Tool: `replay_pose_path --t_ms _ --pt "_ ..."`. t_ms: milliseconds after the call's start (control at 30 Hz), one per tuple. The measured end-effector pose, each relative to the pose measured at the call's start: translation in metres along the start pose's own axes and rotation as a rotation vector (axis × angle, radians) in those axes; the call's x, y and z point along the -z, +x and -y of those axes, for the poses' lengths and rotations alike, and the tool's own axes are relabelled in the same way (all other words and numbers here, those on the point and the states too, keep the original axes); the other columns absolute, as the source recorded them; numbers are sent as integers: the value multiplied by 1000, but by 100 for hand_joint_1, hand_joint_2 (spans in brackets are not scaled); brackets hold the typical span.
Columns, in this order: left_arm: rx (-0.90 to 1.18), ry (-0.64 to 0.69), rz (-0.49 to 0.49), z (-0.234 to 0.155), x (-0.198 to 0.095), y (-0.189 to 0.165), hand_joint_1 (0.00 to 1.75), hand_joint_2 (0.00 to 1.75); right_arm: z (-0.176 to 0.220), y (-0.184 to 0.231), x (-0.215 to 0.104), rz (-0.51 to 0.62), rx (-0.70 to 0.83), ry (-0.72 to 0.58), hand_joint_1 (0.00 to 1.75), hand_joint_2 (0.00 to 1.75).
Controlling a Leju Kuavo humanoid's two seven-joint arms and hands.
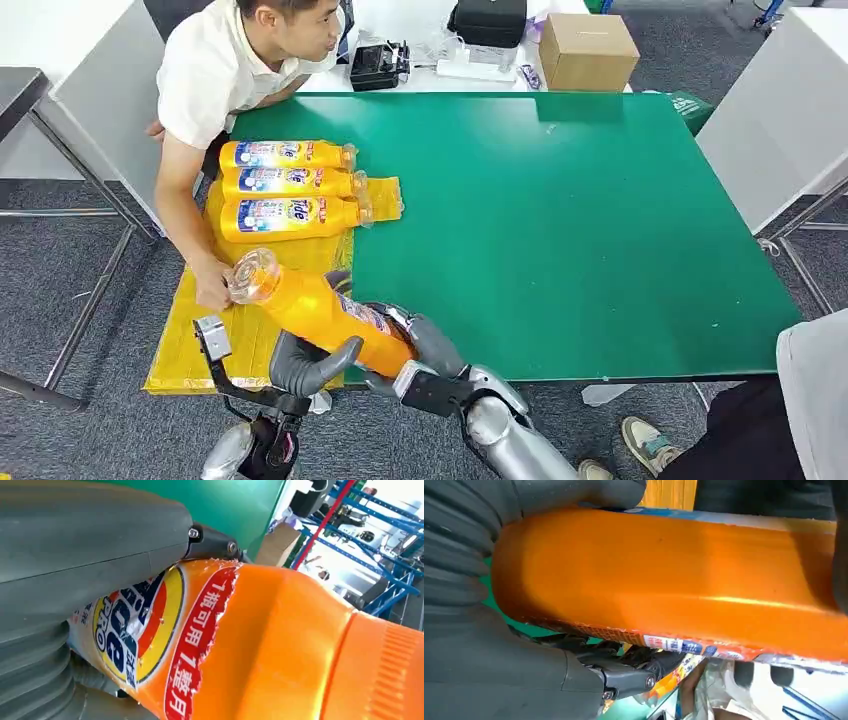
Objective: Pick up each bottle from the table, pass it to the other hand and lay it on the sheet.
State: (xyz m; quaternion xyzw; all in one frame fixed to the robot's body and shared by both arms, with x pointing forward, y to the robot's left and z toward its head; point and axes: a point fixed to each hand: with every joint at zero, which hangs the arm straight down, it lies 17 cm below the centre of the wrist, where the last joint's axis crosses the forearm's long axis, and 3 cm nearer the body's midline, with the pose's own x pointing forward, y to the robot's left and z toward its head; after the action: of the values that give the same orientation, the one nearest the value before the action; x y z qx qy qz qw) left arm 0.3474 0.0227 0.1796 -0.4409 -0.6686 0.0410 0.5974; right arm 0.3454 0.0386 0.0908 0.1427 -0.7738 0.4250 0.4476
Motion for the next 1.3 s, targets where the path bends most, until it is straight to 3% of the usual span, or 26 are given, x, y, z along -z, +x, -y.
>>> replay_pose_path --t_ms 300,333,367,400,433,467,500,533,733,833,900,1000,1133,1300 --pt "-1 12 7 -5 0 3 175 175 -4 0 3 0 1 11 175 175" --pt "-1 13 7 -5 0 3 175 175 -4 0 3 -1 1 13 162 175" --pt "-4 13 8 -5 0 3 175 175 -4 0 3 1 1 14 143 175" --pt "-9 15 10 -6 0 4 175 175 -5 0 3 1 1 16 106 175" --pt "-14 16 13 -6 0 4 175 175 -5 0 4 2 1 16 9 175" --pt "-18 17 16 -6 0 5 175 175 -5 0 4 1 1 17 0 175" --pt "-22 17 20 -6 0 6 175 175 -7 -1 4 -1 -1 20 0 175" --pt "-24 16 26 -6 1 8 175 175 -11 -2 3 -5 -6 25 0 0" --pt "-33 4 64 -1 4 21 175 175 -20 -7 -2 -28 -34 20 0 0" --pt "18 62 85 -17 5 30 175 175 -20 -11 -6 -32 -89 19 0 0" --pt "171 129 68 -40 4 32 175 175 -19 -16 -12 -51 -145 16 0 0" --pt "628 212 55 -83 4 43 175 175 -18 -23 -21 -73 -226 24 0 0" --pt "1030 279 11 -126 9 62 175 175 -17 -24 -26 -74 -275 38 0 0" --pt "1450 300 -161 -173 21 56 175 175 -21 -23 -28 -65 -277 62 0 0"
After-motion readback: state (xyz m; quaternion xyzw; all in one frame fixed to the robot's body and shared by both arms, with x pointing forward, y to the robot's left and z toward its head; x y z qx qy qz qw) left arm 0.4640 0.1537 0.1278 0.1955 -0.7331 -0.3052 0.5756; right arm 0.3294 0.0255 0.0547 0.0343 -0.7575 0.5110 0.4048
